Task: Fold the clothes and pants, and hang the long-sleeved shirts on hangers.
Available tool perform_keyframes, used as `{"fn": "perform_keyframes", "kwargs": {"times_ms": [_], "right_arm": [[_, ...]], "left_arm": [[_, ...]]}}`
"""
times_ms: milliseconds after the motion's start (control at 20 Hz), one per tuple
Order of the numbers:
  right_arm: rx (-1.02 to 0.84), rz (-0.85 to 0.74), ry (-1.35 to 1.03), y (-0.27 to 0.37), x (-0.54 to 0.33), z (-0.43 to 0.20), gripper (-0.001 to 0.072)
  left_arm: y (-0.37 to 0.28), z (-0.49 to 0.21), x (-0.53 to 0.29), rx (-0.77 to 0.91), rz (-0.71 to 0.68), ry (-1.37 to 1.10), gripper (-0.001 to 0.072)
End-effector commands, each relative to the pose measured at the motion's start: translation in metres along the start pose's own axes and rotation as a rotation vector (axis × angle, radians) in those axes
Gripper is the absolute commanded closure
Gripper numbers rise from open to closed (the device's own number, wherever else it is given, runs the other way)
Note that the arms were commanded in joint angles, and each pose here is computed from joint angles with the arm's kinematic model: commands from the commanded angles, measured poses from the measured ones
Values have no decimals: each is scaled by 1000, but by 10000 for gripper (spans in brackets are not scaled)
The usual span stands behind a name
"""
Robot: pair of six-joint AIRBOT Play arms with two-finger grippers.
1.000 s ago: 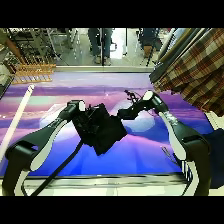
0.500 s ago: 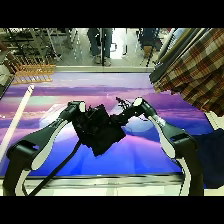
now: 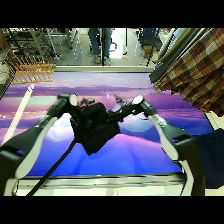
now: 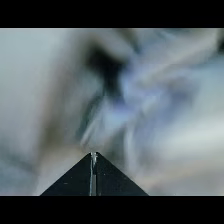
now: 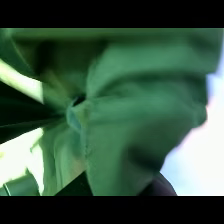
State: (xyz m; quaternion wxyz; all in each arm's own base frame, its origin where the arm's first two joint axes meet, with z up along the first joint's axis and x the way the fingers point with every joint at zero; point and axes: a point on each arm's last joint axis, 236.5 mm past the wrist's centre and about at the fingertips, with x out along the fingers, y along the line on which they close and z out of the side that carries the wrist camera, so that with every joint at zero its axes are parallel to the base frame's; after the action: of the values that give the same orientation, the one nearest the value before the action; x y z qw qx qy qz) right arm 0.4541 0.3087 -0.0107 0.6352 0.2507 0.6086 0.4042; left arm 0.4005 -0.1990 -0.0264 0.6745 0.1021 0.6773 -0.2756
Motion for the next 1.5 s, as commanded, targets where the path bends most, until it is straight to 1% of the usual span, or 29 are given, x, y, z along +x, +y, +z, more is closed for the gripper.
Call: {"fn": "perform_keyframes", "kwargs": {"times_ms": [0,100,250,350,500,600,700,850,1000,1100,1200,1250,1350,1400,1450], "right_arm": [[26,-40,-289,19,-108,51,676],[61,-104,-456,19,-205,57,676],[125,-271,-707,10,-355,26,676],[218,-384,-849,-2,-441,-20,676],[407,-554,-1016,-31,-536,-111,676],[567,-656,-1107,-61,-570,-175,676],[757,-705,-1126,-104,-569,-245,676],[1000,-645,-1117,-173,-520,-314,675],[1226,-577,-1002,-227,-440,-367,675],[1390,-606,-903,-251,-396,-405,674],[1479,-658,-814,-260,-371,-434,671],[1466,-693,-784,-262,-371,-441,602],[1372,-730,-745,-257,-382,-439,103],[1335,-730,-709,-246,-390,-438,19],[1315,-734,-672,-232,-400,-438,16]], "left_arm": [[-10,-15,-106,9,30,-182,698],[-10,-32,-167,0,71,-312,699],[-3,-57,-231,-37,132,-465,698],[6,-72,-256,-71,166,-527,694],[24,-82,-268,-122,194,-553,673],[37,-84,-267,-149,200,-545,513],[45,-84,-263,-157,202,-532,502],[51,-80,-254,-150,197,-508,502],[55,-78,-248,-155,191,-493,502],[56,-77,-246,-152,190,-487,502],[57,-76,-244,-153,189,-483,502],[58,-76,-244,-154,189,-484,502],[58,-75,-243,-154,188,-483,502],[59,-75,-243,-155,187,-481,502],[59,-75,-242,-155,187,-480,502]]}}
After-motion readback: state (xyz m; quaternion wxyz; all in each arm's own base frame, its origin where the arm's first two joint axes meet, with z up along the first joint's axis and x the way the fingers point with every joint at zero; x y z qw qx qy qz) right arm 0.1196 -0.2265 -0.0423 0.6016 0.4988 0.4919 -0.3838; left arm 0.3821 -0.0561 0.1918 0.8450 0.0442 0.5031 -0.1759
